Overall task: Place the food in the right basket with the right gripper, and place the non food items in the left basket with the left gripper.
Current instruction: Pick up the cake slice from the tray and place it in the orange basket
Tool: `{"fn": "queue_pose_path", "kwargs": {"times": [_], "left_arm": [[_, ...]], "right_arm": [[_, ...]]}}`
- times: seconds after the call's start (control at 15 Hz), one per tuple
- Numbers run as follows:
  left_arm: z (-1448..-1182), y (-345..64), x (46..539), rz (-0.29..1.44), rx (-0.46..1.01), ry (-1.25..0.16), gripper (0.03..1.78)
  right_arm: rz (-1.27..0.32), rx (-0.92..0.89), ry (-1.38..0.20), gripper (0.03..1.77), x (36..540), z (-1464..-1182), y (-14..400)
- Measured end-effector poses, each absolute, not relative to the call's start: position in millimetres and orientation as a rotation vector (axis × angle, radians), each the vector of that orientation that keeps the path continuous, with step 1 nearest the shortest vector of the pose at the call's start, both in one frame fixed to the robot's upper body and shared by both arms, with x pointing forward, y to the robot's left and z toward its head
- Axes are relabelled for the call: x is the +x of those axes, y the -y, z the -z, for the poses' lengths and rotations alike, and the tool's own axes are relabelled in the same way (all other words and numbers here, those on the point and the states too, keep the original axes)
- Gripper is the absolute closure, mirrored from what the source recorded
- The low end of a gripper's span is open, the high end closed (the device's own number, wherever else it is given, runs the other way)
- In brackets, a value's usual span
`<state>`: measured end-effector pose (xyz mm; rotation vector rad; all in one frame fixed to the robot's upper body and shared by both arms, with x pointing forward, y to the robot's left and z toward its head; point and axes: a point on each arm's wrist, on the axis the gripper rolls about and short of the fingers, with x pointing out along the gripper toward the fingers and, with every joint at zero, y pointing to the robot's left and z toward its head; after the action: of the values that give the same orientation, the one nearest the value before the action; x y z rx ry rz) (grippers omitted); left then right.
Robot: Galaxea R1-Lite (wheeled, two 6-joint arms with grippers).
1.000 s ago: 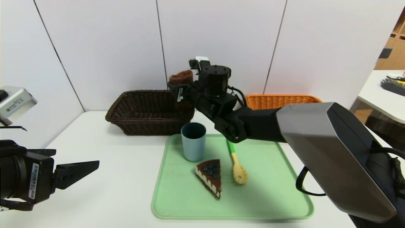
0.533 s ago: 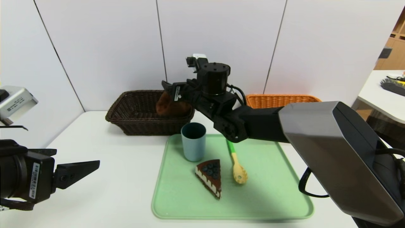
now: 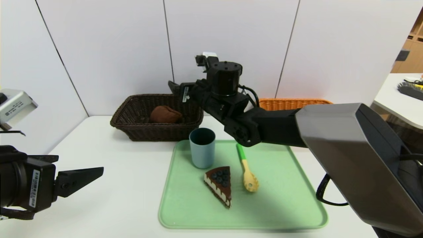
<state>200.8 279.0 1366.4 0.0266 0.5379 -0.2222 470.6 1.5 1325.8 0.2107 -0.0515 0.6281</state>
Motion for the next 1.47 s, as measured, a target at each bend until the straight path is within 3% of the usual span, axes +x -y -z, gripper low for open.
{"fn": "queue_pose_path", "kwargs": {"times": [0.4, 0.6, 0.87, 1.13, 1.47], "left_arm": [[-1369, -282, 196, 0.226, 0.018, -0.518, 0.12], [-1370, -282, 195, 0.231, 0.016, -0.511, 0.12], [-1372, -279, 194, 0.256, 0.007, -0.495, 0.12], [-1371, -279, 194, 0.278, 0.002, -0.503, 0.12], [-1371, -280, 191, 0.280, -0.002, -0.498, 0.12]], "right_arm": [[-0.597, 0.123, -0.132, 0.12, 405, -1413, 40], [-0.508, 0.014, -0.333, 0.11, 365, -1429, 69], [-0.381, -0.062, -0.633, 0.11, 325, -1423, 100], [-0.279, -0.035, -0.973, 0.11, 305, -1395, 105], [-0.239, -0.019, -1.147, 0.11, 303, -1361, 78]]}}
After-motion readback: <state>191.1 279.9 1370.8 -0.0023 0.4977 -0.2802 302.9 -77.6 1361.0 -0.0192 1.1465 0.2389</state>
